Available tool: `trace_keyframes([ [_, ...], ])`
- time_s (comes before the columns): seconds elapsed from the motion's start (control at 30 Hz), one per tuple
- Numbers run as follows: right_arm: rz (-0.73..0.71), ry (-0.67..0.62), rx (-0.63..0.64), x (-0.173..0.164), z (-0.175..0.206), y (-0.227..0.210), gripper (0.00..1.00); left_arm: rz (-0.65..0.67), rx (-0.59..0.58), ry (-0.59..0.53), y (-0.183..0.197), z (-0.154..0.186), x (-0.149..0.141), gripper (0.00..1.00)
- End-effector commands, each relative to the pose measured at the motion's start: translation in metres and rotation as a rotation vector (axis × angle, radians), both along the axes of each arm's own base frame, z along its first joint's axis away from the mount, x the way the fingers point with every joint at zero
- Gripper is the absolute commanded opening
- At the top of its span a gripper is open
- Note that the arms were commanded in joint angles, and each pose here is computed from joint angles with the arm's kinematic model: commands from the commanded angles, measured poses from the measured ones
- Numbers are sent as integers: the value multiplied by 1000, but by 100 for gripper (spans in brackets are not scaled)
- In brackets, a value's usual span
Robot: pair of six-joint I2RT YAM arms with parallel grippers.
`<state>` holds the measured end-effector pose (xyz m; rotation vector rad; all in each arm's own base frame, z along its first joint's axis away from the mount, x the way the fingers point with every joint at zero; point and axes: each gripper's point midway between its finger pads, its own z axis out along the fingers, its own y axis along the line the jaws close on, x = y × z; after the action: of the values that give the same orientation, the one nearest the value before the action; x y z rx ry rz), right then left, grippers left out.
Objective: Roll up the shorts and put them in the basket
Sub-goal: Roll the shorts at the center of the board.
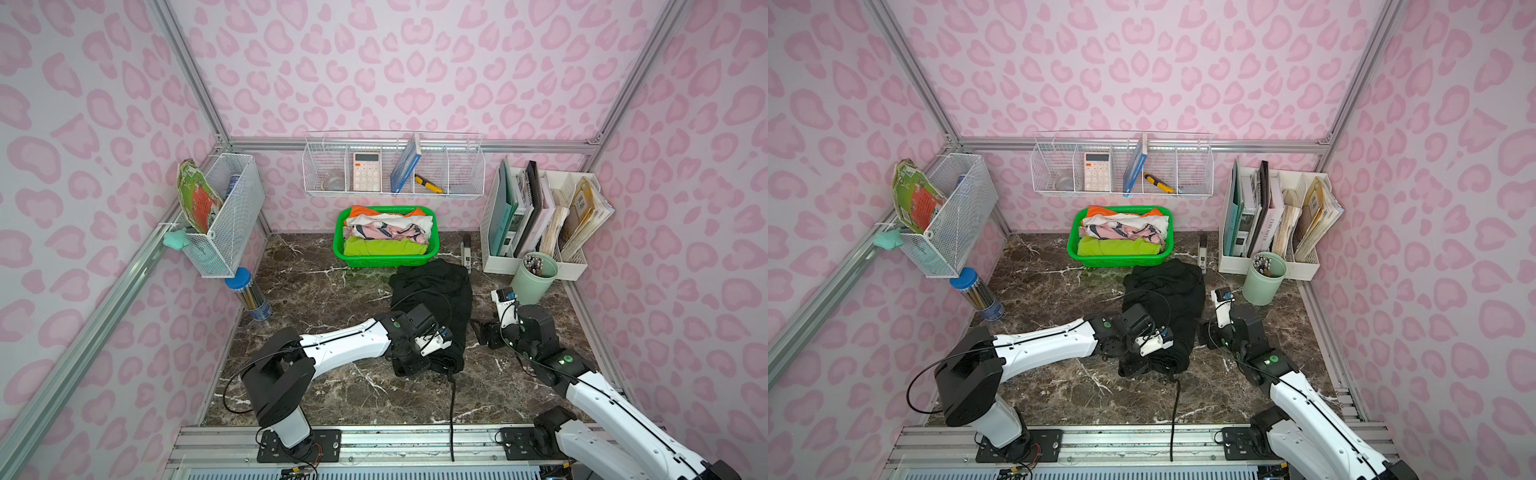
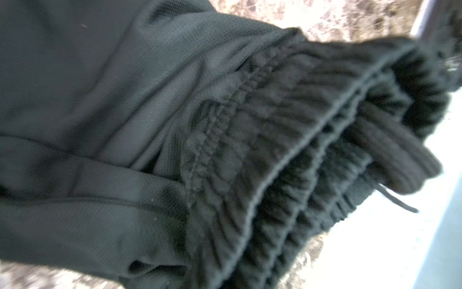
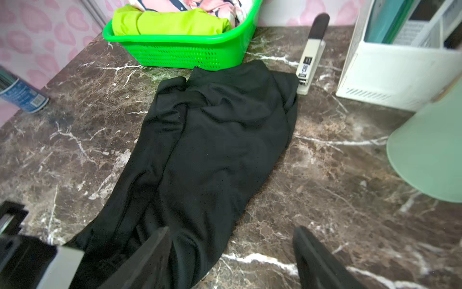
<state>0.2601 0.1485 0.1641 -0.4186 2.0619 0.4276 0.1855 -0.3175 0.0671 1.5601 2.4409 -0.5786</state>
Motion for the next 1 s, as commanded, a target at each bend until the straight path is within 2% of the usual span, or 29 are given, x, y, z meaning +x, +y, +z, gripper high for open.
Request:
trace_keyframes([
  [0.0,94,-198,-133,-1,21,6,79,-31,-25,152,2,4,-14,0],
  [0.33,492,-417,-380,-51,18,49,86,-48,34,361,6,5,6,0],
  [0.47,626,-493,-505,-71,0,60,92,-34,62,406,5,2,17,0],
  [0.6,748,-522,-621,-85,-26,71,93,-39,115,478,6,-3,18,0],
  [0.7,828,-557,-657,-96,-40,81,94,-31,115,516,4,-10,21,0],
  [0.97,912,-602,-712,-98,-59,97,99,-7,116,579,5,-21,35,0],
])
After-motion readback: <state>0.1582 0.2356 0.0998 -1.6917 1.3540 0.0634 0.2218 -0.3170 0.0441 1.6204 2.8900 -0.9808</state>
